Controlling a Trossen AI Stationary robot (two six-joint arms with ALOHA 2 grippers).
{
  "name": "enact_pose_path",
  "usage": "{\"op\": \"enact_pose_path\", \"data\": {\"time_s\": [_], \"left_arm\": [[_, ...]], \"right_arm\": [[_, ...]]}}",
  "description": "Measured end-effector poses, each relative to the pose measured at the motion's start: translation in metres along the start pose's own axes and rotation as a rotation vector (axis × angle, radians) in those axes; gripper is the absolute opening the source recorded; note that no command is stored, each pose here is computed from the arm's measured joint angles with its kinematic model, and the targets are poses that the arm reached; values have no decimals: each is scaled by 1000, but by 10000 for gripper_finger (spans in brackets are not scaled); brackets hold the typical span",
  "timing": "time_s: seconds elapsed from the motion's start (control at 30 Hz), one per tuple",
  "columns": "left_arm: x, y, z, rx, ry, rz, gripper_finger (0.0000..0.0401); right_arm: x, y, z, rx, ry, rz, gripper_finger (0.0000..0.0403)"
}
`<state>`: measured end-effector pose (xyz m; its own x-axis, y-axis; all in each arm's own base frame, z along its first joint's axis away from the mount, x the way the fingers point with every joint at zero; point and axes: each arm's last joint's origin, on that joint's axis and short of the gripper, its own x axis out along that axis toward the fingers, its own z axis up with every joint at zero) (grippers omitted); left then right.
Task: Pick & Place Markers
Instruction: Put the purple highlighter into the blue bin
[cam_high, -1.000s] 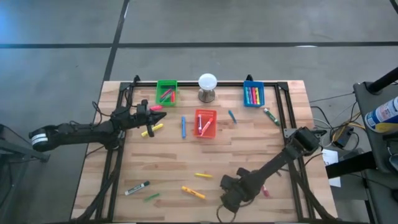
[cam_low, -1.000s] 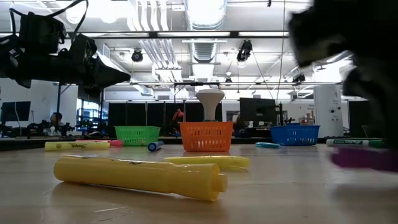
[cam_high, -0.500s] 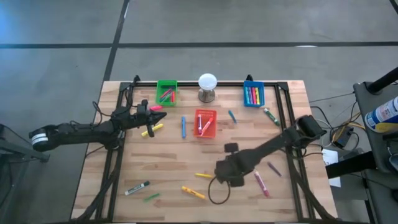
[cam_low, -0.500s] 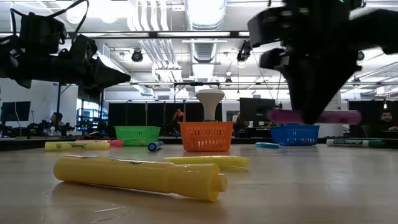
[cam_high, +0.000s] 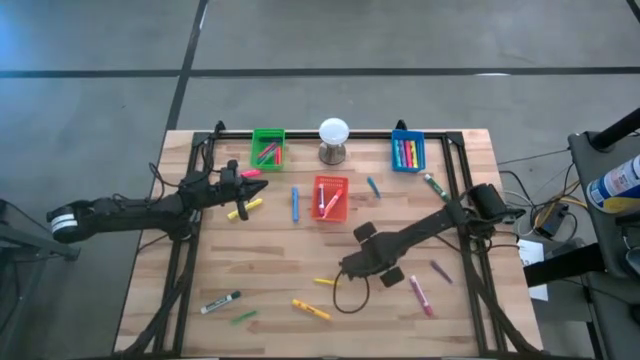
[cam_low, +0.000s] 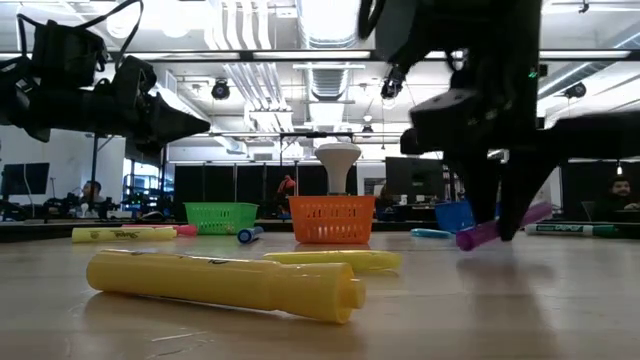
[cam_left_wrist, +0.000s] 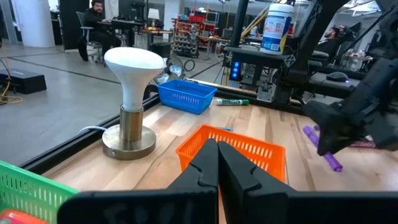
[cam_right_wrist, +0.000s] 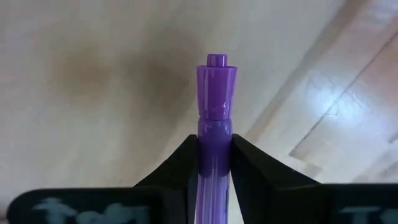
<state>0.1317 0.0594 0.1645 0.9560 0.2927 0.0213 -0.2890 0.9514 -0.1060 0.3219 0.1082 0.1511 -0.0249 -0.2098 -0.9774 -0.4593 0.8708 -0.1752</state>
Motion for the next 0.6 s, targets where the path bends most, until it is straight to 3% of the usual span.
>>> {"op": "enact_pose_path", "data": {"time_s": [0.2, 0.43, 0.6], "left_arm": [[0, 0, 0, -1, 1, 0, 0], [0, 0, 0, -11, 2, -1, 0], [0, 0, -3, -23, 29, 2, 0]], "right_arm": [[-2, -2, 4, 211, -10, -114, 112], [-30, -6, 11, 484, -118, -116, 162], [-42, -8, -2, 1011, -145, -86, 179]]}}
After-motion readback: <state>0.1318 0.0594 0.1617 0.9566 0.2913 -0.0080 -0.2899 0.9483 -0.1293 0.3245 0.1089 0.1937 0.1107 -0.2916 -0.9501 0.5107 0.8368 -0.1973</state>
